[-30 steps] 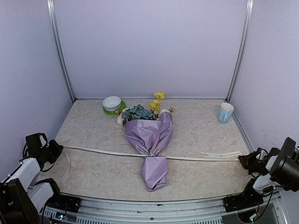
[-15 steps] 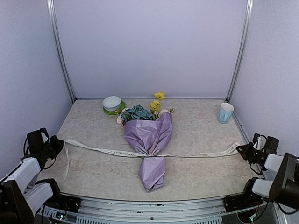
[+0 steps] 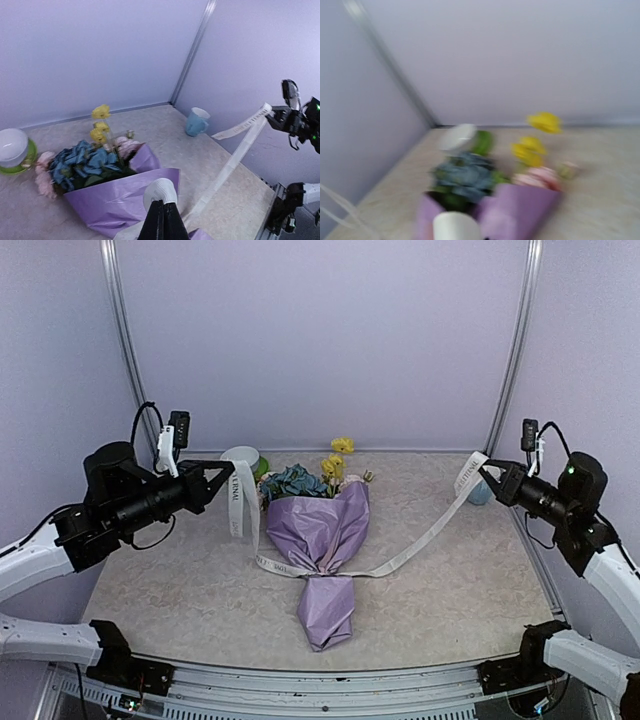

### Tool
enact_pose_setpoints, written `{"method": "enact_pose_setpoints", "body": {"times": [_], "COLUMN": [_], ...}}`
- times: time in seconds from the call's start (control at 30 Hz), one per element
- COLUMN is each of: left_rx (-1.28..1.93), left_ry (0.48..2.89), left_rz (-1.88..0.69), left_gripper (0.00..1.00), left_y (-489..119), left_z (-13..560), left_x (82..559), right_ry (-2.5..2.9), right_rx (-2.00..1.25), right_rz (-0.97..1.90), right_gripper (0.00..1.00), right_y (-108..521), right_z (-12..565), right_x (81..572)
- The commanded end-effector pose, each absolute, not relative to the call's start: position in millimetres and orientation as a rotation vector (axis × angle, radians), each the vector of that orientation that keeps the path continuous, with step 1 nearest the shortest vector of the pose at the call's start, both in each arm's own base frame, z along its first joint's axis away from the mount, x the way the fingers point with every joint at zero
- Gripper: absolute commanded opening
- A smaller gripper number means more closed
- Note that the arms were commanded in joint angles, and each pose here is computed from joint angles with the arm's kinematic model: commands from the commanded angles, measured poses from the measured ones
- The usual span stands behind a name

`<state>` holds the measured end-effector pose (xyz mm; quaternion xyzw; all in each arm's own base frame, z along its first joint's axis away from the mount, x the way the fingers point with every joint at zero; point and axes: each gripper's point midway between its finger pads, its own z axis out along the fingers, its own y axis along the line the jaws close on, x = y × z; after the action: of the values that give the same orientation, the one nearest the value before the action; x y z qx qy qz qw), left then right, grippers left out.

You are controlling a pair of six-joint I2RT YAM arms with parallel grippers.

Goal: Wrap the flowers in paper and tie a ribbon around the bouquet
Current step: Tie the ribbon around the folded bouquet, then cross the half-tied ribbon over the folded bouquet.

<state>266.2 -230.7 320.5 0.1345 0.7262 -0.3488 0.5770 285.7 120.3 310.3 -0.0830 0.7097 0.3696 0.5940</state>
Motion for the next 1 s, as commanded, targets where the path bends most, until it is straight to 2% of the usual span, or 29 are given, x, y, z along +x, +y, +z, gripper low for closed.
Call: {"method": "enact_pose_setpoints", "body": {"times": [0.0,0.1,0.2,0.5,0.63,0.73,0.83,0.93,0.97], "left_rx": [0.575,0.664,0.674,0.721,0.686,0.687,0.710,0.747,0.758], "left_ry": [1.553,1.450,1.421,1.506,1.437,1.349,1.289,1.292,1.287], "left_rz": [-0.755,-0.765,-0.769,-0.777,-0.822,-0.880,-0.914,-0.925,-0.934], "left_gripper": [0.00,0.00,0.00,0.00,0.00,0.00,0.00,0.00,0.00], "left_y": [-282,-300,-301,-303,-294,-291,-293,-304,-306], "left_z": [359,384,393,362,382,407,429,430,430], "left_x": [228,205,200,197,189,178,170,170,168], "right_ry": [1.531,1.494,1.449,1.364,1.546,1.813,2.090,2.363,2.423], "right_rx": [-0.335,-0.416,-0.495,-0.623,-0.476,-0.361,-0.293,-0.166,-0.132], "right_rz": [0.919,0.966,1.032,1.109,1.031,0.891,0.813,0.673,0.619], "right_gripper": [0.00,0.00,0.00,0.00,0.00,0.01,0.35,0.74,0.80], "right_y": [152,169,182,198,188,174,163,140,132], "right_z": [354,369,381,403,367,300,230,172,162], "right_x": [263,252,238,218,245,267,267,258,255]}}
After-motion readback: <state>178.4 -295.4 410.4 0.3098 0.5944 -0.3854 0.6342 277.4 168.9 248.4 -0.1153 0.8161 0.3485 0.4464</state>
